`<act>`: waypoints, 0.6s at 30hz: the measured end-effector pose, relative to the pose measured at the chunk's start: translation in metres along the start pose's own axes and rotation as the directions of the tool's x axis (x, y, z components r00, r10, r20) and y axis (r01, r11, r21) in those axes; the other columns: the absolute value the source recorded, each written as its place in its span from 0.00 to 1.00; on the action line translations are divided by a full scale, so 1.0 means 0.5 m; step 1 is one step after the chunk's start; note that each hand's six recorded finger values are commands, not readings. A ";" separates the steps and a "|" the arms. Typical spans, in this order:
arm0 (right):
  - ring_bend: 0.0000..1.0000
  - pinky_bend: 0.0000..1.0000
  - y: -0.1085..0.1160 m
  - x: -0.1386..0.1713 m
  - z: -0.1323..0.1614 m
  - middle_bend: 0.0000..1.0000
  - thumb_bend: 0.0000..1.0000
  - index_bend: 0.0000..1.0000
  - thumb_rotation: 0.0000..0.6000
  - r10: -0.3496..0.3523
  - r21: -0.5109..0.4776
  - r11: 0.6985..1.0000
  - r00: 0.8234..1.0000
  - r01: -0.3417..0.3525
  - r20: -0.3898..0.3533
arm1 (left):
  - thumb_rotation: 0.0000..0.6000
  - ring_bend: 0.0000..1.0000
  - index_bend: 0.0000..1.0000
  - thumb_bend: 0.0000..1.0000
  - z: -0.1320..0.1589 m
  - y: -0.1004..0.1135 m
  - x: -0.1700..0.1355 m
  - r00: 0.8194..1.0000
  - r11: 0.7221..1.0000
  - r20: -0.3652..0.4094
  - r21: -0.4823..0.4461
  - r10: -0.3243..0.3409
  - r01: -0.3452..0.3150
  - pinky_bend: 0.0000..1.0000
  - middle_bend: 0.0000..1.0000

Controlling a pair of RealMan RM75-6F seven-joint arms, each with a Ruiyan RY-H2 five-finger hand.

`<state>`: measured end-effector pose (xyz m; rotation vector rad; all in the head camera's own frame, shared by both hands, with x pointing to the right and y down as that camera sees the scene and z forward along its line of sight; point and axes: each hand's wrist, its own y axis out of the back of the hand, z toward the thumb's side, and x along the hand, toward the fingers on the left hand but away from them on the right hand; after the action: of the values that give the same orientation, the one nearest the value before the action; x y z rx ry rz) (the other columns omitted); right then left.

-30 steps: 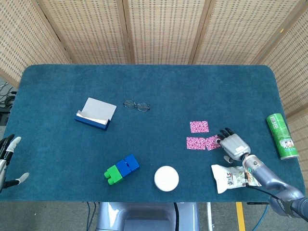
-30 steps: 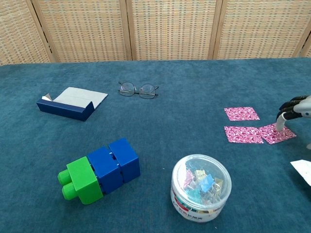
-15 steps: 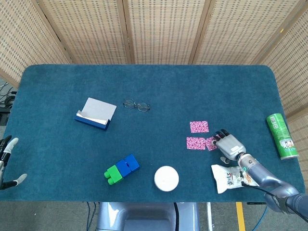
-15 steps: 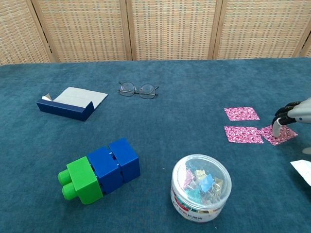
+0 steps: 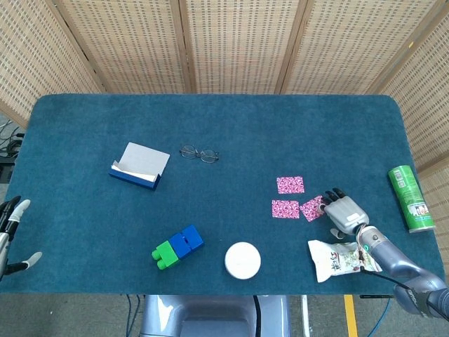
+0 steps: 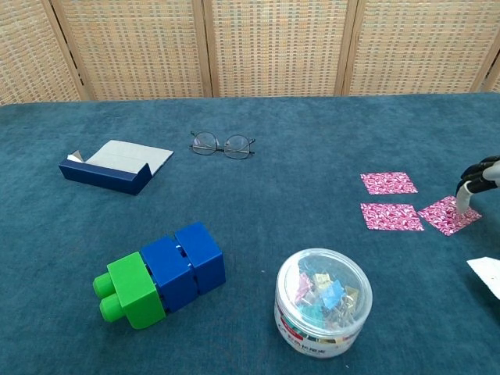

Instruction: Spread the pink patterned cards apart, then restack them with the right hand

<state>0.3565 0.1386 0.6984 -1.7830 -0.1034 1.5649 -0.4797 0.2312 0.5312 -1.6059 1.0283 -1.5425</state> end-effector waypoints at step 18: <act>0.00 0.00 0.082 -0.050 0.096 0.19 0.18 0.30 1.00 -0.128 -0.140 0.983 0.990 0.119 -0.058 | 1.00 0.00 0.00 0.06 -0.018 0.007 -0.011 1.000 1.000 -0.020 0.001 0.004 -0.004 0.00 0.00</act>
<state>0.2915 0.1187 0.6968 -1.8941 -0.2900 1.4381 -0.4889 0.2348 0.5264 -1.5897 1.0409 -1.5595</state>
